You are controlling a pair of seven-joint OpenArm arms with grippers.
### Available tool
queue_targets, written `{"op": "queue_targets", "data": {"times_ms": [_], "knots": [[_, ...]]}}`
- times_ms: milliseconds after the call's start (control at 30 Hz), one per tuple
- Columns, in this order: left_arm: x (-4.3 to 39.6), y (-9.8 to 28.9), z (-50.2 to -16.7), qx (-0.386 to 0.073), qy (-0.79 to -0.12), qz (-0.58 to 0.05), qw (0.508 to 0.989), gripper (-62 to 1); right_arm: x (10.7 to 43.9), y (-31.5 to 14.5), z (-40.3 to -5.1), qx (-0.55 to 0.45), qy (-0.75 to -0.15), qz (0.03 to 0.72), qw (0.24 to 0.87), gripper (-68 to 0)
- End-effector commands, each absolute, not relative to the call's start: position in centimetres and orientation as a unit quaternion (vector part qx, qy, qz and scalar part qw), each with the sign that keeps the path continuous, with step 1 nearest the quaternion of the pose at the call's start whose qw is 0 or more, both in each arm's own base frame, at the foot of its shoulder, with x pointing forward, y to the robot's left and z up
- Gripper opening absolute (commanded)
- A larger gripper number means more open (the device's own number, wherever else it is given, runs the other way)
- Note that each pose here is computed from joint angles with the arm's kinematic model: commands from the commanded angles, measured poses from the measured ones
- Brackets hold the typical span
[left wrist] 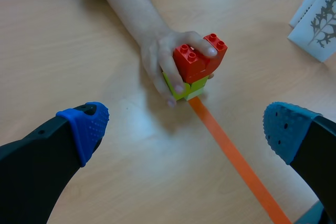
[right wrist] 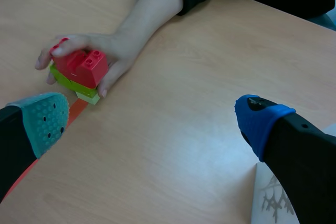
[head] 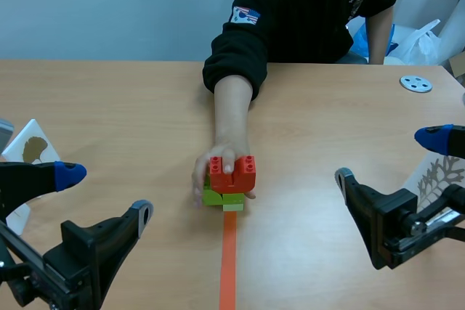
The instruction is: Sort the leaf by its shape. The table is split by an orange tape line. A compound leaf with several leaflets goes to the left side, a simple leaf with one blade goes to the right side. Return to the home posture when a red brick is placed on the table.
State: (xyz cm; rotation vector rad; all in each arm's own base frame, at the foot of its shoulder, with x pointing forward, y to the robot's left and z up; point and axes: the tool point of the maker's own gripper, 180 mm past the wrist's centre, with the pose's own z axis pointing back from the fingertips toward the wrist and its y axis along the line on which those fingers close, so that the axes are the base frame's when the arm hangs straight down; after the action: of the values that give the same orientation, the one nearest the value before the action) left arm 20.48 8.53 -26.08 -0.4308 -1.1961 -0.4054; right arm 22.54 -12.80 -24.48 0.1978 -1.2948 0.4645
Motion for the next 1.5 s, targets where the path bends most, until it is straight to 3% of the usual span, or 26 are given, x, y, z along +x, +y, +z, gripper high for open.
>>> {"op": "queue_targets", "data": {"times_ms": [0, 1467], "knots": [[20.83, 8.54, -25.14, -0.202, -0.569, -0.187, 0.775, 1.4, 22.75, -12.73, -23.70, 0.092, -0.607, 0.218, 0.759, 0.4], [20.93, 8.51, -24.78, -0.204, -0.577, -0.185, 0.769, 1.4, 22.76, -12.73, -23.68, 0.092, -0.607, 0.217, 0.759, 0.4]]}}
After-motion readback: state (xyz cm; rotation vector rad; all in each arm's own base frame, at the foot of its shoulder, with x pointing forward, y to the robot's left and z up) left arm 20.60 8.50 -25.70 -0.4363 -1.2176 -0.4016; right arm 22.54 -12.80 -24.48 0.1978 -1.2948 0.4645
